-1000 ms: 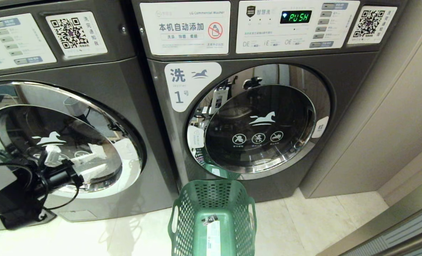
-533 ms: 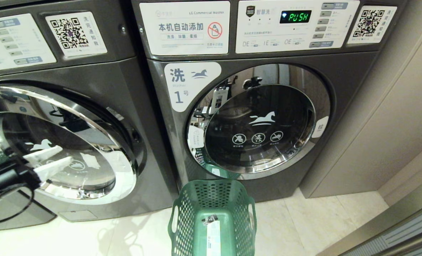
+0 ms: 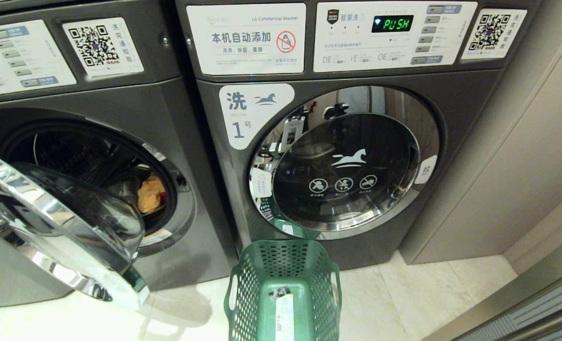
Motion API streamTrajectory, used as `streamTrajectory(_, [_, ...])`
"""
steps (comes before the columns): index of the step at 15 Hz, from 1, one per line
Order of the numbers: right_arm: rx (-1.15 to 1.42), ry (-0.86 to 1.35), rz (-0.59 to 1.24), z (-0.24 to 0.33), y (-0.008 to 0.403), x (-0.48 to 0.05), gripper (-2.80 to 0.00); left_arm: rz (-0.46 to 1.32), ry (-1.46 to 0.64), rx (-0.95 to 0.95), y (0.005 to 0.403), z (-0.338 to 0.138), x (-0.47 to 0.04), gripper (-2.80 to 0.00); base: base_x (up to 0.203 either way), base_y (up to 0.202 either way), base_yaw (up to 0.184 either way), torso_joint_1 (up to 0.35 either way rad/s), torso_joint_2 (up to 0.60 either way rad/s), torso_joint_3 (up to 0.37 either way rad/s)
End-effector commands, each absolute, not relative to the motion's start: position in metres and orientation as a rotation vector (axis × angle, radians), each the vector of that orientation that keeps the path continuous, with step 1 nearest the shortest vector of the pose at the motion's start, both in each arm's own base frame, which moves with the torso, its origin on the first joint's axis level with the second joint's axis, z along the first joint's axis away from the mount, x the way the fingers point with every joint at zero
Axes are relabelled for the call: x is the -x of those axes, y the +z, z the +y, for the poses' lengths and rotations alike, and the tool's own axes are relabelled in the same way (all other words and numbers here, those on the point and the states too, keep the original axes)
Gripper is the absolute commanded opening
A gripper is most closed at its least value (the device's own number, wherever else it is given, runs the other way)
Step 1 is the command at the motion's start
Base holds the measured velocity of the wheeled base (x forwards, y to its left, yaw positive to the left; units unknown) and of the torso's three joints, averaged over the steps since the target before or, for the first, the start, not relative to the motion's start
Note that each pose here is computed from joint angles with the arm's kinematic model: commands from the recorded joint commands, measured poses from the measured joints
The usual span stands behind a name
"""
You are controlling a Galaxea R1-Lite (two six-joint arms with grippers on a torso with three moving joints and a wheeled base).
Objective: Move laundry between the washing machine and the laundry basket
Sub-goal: Open the lid of the washing machine
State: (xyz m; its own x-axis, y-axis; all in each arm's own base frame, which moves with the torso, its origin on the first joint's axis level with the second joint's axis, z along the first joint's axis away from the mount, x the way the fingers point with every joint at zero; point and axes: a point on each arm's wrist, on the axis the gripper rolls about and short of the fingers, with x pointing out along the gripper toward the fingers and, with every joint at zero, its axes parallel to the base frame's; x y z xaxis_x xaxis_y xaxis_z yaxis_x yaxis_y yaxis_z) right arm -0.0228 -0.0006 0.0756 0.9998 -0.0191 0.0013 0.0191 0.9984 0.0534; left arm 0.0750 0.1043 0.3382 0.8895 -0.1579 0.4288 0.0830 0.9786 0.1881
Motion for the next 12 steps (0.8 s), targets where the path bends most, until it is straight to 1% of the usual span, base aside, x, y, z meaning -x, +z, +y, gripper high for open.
streamTrajectory(1, [-0.054, -0.018, -0.001, -0.001, 0.076, 0.023, -2.8, -0.541, -0.163, -0.222, 0.383, 0.046, -0.041, 0.0, 0.0, 0.0, 0.0, 0.0, 0.0, 0.0])
streamTrajectory(3, [-0.054, -0.018, -0.002, -0.001, 0.076, 0.023, -2.8, -0.501, -0.152, -0.094, 0.386, 0.053, -0.046, 0.0, 0.0, 0.0, 0.0, 0.0, 0.0, 0.0])
streamTrajectory(5, [-0.054, -0.018, -0.001, -0.001, 0.076, 0.023, -2.8, -0.451, -0.193, 0.044, 0.384, 0.055, -0.052, 0.0, 0.0, 0.0, 0.0, 0.0, 0.0, 0.0])
streamTrajectory(6, [-0.054, -0.018, -0.002, -0.001, 0.076, 0.023, -2.8, -0.409, -0.174, 0.135, 0.381, 0.06, -0.055, 0.0, 0.0, 0.0, 0.0, 0.0, 0.0, 0.0])
streamTrajectory(7, [-0.054, -0.018, -0.002, -0.001, 0.076, 0.023, -2.8, -0.377, -0.156, 0.193, 0.378, 0.064, -0.058, -2.8, 0.0, 0.0, 0.0, 0.0, 0.0, 0.0])
streamTrajectory(9, [-0.054, -0.018, 0.0, -0.001, 0.076, 0.023, -2.8, -0.311, -0.151, 0.285, 0.371, 0.069, -0.063, -2.8, 0.0, 0.0, 0.0, 0.0, 0.0, 0.0])
streamTrajectory(11, [-0.054, -0.018, 0.0, -0.001, 0.076, 0.023, -2.8, -0.204, -0.139, 0.445, 0.36, 0.077, -0.071, -2.8, 0.0, 0.0, 0.0, 0.0, 0.0, 0.0])
streamTrajectory(12, [-0.054, -0.018, -0.001, -0.001, 0.076, 0.023, -2.8, -0.149, -0.13, 0.457, 0.352, 0.08, -0.076, -2.8, 0.0, 0.0, 0.0, 0.0, 0.0, 0.0])
